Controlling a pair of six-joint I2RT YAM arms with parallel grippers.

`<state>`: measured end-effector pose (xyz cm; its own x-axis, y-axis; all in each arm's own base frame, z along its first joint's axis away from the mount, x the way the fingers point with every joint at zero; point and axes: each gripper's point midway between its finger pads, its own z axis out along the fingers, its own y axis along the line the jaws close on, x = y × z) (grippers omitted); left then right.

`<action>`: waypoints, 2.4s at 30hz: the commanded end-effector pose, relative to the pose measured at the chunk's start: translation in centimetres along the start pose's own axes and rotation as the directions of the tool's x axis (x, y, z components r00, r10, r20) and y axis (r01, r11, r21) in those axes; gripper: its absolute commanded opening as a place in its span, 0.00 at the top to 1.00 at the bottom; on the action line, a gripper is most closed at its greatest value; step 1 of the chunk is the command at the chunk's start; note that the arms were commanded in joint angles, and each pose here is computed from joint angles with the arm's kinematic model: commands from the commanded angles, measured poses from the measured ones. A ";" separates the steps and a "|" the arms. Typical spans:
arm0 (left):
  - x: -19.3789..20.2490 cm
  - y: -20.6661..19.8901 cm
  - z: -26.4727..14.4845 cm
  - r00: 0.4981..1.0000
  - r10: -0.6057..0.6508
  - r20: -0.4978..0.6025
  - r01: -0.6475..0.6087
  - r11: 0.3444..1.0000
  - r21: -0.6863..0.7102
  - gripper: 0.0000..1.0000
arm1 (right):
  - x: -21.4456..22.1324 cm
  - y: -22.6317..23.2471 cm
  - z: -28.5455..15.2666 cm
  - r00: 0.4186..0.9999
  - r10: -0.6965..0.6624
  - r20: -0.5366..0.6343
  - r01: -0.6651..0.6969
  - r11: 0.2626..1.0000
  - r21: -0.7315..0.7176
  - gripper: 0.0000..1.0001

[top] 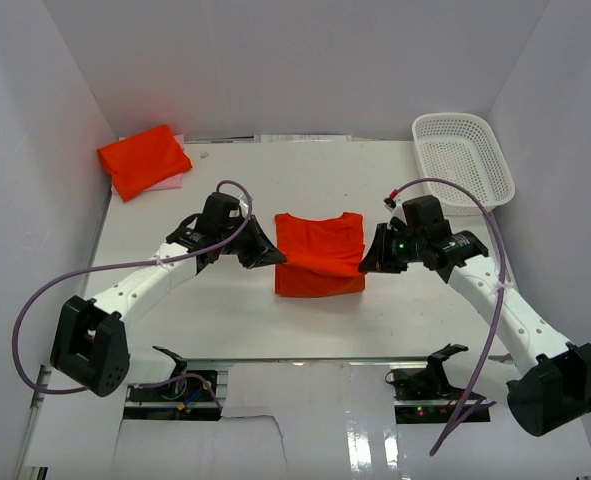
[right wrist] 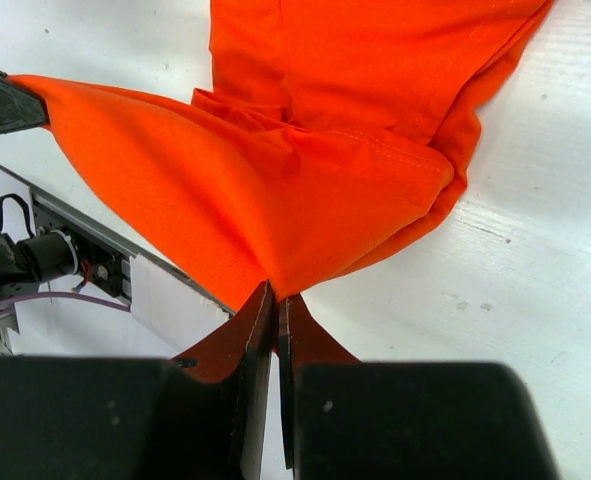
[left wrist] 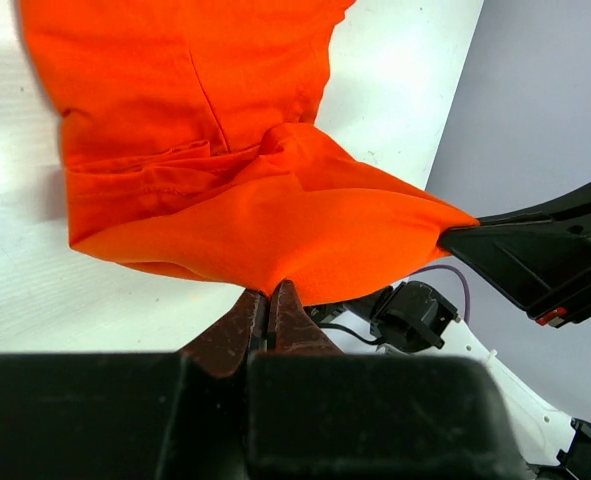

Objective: Fold and stack the t-shirts
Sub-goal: Fold the long partially folded tshirt into a neat square

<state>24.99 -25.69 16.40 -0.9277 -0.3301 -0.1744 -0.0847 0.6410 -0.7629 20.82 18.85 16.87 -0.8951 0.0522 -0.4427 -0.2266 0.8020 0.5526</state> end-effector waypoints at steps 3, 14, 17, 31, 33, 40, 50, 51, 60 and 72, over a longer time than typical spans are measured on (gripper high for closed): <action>-2.9 -1.4 -0.6 0.998 0.049 0.040 -0.051 0.998 0.039 1.00 | -3.6 0.2 -0.4 0.997 -0.054 0.061 0.055 0.998 -0.008 0.92; -6.7 -3.0 0.2 0.996 0.066 0.057 -0.069 0.996 0.058 1.00 | -6.8 -0.5 1.1 0.994 -0.074 0.076 0.073 0.997 0.019 0.92; -7.7 -3.3 0.4 0.995 0.070 0.067 -0.073 0.996 0.053 1.00 | -7.8 -0.4 1.2 0.993 -0.078 0.086 0.076 0.997 0.021 0.92; -10.1 -3.4 4.0 0.997 0.078 0.012 -0.079 0.995 0.063 1.00 | -10.1 -2.2 3.4 0.994 -0.073 0.082 0.069 0.996 0.054 0.92; -10.4 -3.1 4.7 0.997 0.075 0.012 -0.076 0.995 0.062 1.00 | -10.4 -2.5 3.9 0.994 -0.073 0.084 0.068 0.996 0.056 0.92; -11.7 -1.5 7.1 0.998 0.056 -0.002 -0.056 0.998 0.035 1.00 | -11.6 -4.0 6.2 0.997 -0.057 0.058 0.053 0.996 0.067 0.92; -14.0 -0.5 8.5 0.999 0.041 0.015 -0.041 0.999 0.027 1.00 | -14.3 -4.3 8.3 0.996 -0.055 0.065 0.051 0.997 0.062 0.92; -14.3 -0.5 8.6 0.999 0.040 0.018 -0.041 0.999 0.028 1.00 | -14.4 -4.5 8.8 0.997 -0.051 0.057 0.047 0.997 0.063 0.92; -16.7 0.6 10.0 0.999 0.029 0.029 -0.030 0.999 0.013 1.00 | -16.7 -5.1 11.4 0.997 -0.052 0.054 0.048 0.997 0.062 0.92; -19.5 4.7 12.4 0.996 0.025 0.082 -0.019 0.997 -0.068 0.95 | -18.4 -8.0 15.6 0.995 -0.060 0.085 0.051 0.994 0.099 0.65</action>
<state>45.01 -25.38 6.84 -0.9221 -0.3558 -0.1523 -0.1472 0.6862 -0.7124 42.12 20.76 8.21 -0.8993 0.0449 -0.4350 -0.1863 0.8606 0.4739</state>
